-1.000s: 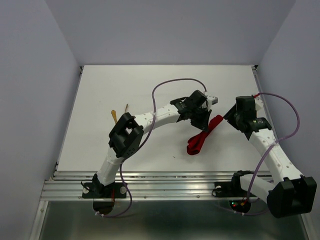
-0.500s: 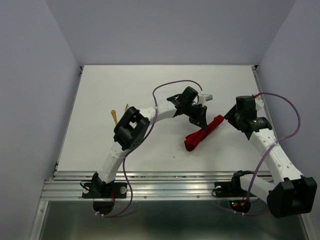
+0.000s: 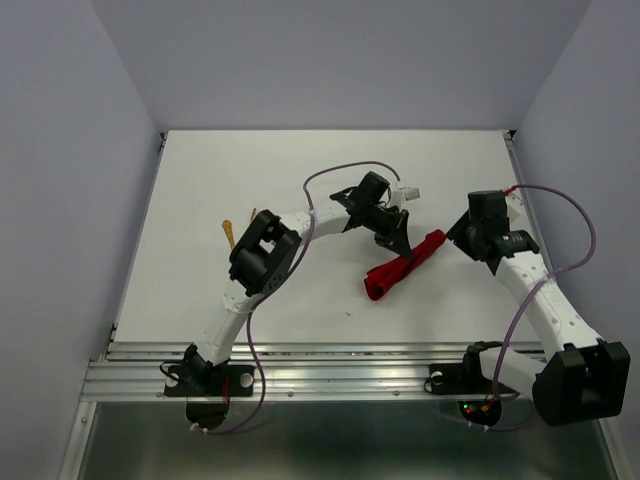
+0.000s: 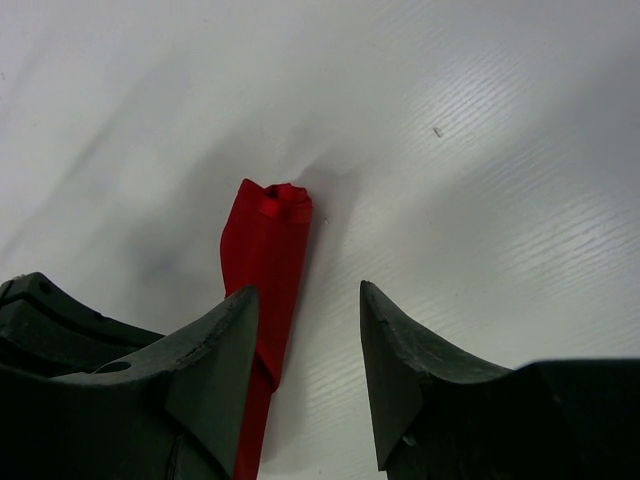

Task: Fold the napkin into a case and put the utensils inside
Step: Turn over the smaller rectangle-folded napkin at the center of the board.

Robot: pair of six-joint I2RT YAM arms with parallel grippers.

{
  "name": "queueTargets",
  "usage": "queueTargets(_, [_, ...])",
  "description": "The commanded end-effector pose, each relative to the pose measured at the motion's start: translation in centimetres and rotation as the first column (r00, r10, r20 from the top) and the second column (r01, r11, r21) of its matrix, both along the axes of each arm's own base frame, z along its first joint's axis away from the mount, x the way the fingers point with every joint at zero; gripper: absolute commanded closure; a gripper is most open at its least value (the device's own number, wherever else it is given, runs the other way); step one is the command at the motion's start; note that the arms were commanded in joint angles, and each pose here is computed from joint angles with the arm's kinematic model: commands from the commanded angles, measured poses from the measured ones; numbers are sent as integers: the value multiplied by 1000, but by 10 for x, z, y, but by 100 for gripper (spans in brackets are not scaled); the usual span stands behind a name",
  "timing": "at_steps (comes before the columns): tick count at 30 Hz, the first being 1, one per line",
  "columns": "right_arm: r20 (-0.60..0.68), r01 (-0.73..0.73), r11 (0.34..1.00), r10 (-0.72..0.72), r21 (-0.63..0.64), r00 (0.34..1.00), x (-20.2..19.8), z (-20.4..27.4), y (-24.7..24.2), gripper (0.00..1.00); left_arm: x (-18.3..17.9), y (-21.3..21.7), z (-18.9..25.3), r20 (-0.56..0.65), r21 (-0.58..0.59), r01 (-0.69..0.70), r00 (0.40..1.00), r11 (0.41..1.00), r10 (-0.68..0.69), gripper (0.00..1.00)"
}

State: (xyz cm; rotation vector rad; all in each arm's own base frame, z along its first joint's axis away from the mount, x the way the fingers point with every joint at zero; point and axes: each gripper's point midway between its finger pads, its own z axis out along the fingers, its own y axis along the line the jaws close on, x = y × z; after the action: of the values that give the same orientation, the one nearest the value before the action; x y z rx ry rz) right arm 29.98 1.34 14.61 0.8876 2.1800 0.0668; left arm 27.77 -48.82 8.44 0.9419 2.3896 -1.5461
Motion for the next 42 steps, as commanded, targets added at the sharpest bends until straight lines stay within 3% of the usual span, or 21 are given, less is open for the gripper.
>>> queueTargets(1, [34, 4, 1000, -3, -11, 999, 8, 16, -2, 49, 5, 0, 20, 18, -73, 30, 999, 997, -29, 100])
queueTargets(23, [8, -13, 1000, 13, -5, 1000, 11, 5, 2, 49, 32, 25, 3, -29, -67, -23, 999, 997, 21, 100])
queueTargets(35, [-2, -17, 1000, 17, -7, 1000, 11, 1, 2, 49, 46, 37, -5, -53, -58, -56, 997, 997, 53, 86])
queueTargets(42, [-9, -56, 998, 56, -38, 998, 18, 2, 2, 49, 52, 46, -16, -79, -46, -75, 994, 996, 72, 87])
